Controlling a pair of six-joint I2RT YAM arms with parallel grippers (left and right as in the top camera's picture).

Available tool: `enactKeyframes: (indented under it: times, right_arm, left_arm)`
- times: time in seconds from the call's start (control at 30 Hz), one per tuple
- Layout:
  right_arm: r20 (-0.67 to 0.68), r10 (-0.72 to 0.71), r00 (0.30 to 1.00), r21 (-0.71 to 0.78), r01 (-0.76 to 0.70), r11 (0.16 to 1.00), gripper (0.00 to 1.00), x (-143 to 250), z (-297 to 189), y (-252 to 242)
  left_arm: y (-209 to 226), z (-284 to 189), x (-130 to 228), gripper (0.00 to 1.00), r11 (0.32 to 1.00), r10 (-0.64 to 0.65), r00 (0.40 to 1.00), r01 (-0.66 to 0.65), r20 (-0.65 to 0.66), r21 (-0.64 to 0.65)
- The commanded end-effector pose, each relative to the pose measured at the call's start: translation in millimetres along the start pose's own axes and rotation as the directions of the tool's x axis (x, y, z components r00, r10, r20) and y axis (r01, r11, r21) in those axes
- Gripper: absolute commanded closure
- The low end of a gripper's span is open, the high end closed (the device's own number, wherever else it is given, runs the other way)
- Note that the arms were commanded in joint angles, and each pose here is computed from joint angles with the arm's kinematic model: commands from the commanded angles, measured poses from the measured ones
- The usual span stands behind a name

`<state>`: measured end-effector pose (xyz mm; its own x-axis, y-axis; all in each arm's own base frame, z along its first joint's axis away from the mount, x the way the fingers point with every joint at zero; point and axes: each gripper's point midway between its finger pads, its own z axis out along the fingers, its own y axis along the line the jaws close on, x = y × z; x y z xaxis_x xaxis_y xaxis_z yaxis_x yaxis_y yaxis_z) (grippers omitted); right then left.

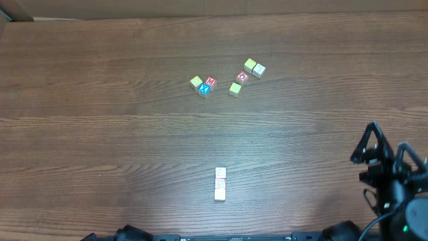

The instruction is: Flip 3 blocks

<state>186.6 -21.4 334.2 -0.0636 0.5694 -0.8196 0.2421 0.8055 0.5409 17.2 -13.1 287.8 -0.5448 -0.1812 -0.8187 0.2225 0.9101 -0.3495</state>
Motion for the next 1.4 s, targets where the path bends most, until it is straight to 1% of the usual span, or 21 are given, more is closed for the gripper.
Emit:
enactKeyframes:
  times: [0.0,0.1,0.13,0.17,0.3,0.4,0.6,0.77,0.83,0.97,1.03,1.1,1.37]
  right_arm:
    - [-0.014,0.002,1.0,-0.059,-0.003,0.998,0.0,38,8,-15]
    - [-0.002,0.031,1.0,-0.127,-0.031,0.991,0.0,64,23,-20]
    - [-0.006,0.041,0.999,-0.178,-0.041,0.983,0.0,84,36,-21]
    - [-0.01,0.044,0.999,-0.202,-0.045,0.978,0.0,94,43,-21]
    - [0.016,0.06,0.998,-0.267,-0.053,0.962,0.0,117,63,-24]
    - [0.059,0.062,0.996,-0.277,-0.044,0.96,0.0,122,71,-29]
    - [0.132,-0.033,0.991,-0.229,0.062,0.971,0.0,122,78,-45]
    - [0.126,-0.112,0.986,-0.204,0.136,0.969,0.0,132,82,-52]
    - [0.104,-0.139,0.985,-0.191,0.157,0.969,0.0,141,85,-57]
    - [0.111,-0.297,0.948,-0.236,0.316,0.919,0.0,148,83,-48]
    - [0.116,-0.392,0.912,-0.278,0.409,0.869,0.0,155,81,-41]
    - [0.132,-0.451,0.883,-0.293,0.469,0.833,0.0,158,80,-37]
    - [0.133,-0.447,0.885,-0.29,0.465,0.836,0.0,157,80,-38]
  left_arm:
    - [-2,-2,0,0.0,1.0,-0.011,1.0,0.011,0.008,0.014]
    - [-2,-2,0,0.0,1.0,-0.011,1.0,0.011,0.008,0.014]
    - [-2,-2,0,0.0,1.0,-0.011,1.0,0.011,0.008,0.014]
    - [-2,-2,0,0.0,1.0,-0.011,1.0,0.011,0.008,0.013]
    - [-2,-2,0,0.0,1.0,-0.011,1.0,0.011,0.008,0.014]
    - [-2,-2,0,0.0,1.0,-0.011,1.0,0.011,0.008,0.014]
    - [-2,-2,0,0.0,1.0,-0.011,1.0,0.011,0.008,0.014]
    - [-2,-2,0,0.0,1.0,-0.011,1.0,0.011,0.008,0.014]
    - [-2,-2,0,0.0,1.0,-0.011,1.0,0.011,0.008,0.014]
    - [-2,-2,0,0.0,1.0,-0.011,1.0,0.011,0.008,0.014]
    - [-2,-2,0,0.0,1.0,-0.011,1.0,0.011,0.007,0.013]
    - [-2,-2,1,0.0,1.0,-0.011,1.0,0.011,0.007,0.013]
    - [-2,-2,1,0.0,1.0,-0.011,1.0,0.011,0.006,0.013]
